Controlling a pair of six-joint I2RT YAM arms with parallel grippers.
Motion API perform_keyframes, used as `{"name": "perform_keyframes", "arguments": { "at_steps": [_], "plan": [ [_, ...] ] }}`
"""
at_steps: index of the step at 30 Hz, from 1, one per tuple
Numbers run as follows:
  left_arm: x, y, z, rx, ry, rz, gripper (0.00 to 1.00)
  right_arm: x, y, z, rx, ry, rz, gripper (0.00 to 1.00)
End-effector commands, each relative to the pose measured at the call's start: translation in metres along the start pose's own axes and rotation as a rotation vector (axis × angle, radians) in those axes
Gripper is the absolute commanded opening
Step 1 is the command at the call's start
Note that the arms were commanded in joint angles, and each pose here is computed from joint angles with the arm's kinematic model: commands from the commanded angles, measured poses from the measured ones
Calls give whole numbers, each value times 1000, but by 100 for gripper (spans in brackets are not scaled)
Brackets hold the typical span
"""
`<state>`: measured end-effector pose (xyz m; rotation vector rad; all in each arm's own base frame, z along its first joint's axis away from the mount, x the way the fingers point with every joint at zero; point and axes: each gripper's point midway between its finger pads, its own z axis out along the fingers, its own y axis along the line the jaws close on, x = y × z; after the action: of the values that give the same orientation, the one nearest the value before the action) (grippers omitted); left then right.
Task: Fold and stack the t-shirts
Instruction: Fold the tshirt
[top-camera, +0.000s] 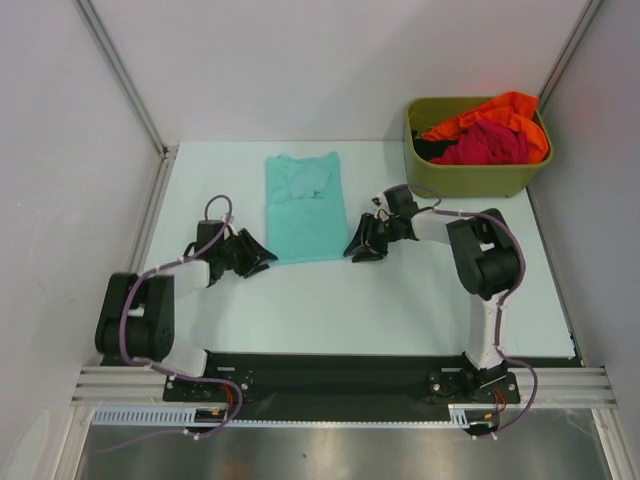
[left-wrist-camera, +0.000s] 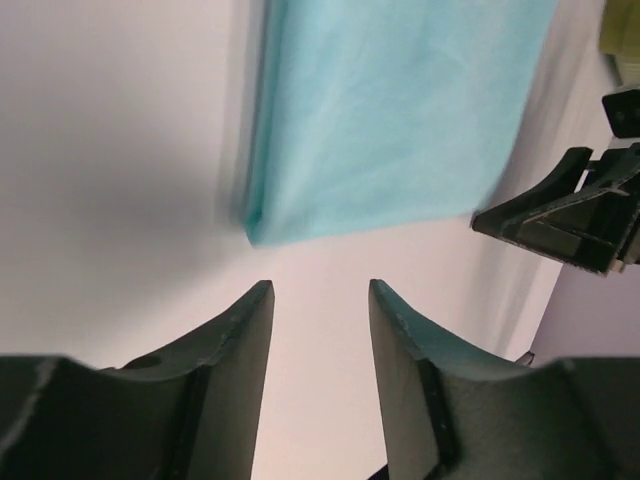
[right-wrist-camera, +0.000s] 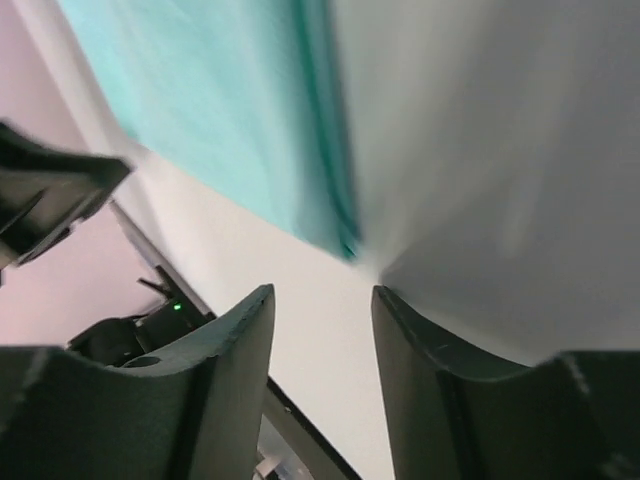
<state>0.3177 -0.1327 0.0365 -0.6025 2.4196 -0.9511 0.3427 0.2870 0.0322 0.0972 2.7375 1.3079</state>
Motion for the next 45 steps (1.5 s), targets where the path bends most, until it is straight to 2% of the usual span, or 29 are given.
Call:
{"name": "perform_keyframes", "arguments": {
  "at_steps": [1, 3, 4, 5, 6, 8, 9, 11, 12, 14, 18, 24, 30, 45],
  "plan": [
    [-2, -16, -41, 22, -99, 80, 50, 7, -12, -43, 136, -66, -64, 51],
    [4, -15, -55, 8, -127, 51, 57, 11, -6, -56, 142, -105, -61, 58],
    [13, -8, -57, 4, -134, -19, 63, 22, -12, -55, 144, -106, 14, 62],
    [12, -18, -67, 52, -180, -37, 66, 24, -10, -56, 125, -121, 49, 63],
    [18, -20, -68, 71, -186, -139, 67, 13, 6, -58, 51, -190, 29, 64],
    [19, -15, -71, 124, -278, -223, 68, 25, 3, -50, 10, -231, 194, 65],
    [22, -13, -71, 141, -293, -346, 67, 12, 10, -50, -26, -324, 200, 66],
    [22, 6, -69, 144, -381, -454, 63, 11, 9, -47, -39, -388, 313, 65],
    [23, 7, -68, 156, -398, -497, 61, 4, 18, -44, -57, -438, 304, 65],
    [14, 10, -67, 121, -437, -497, 61, 0, 19, -35, -51, -457, 333, 63],
    [10, 14, -43, -6, -356, -476, 61, -16, 18, -27, -13, -496, 383, 59],
    [2, 24, -25, -73, -351, -529, 55, -22, 6, -20, 29, -501, 453, 48],
    [-2, 29, -12, -153, -324, -576, 49, -13, 0, -10, 74, -502, 510, 47],
    [6, 47, 9, -273, -266, -642, 44, -8, -12, 6, 145, -529, 571, 47]
  ]
}}
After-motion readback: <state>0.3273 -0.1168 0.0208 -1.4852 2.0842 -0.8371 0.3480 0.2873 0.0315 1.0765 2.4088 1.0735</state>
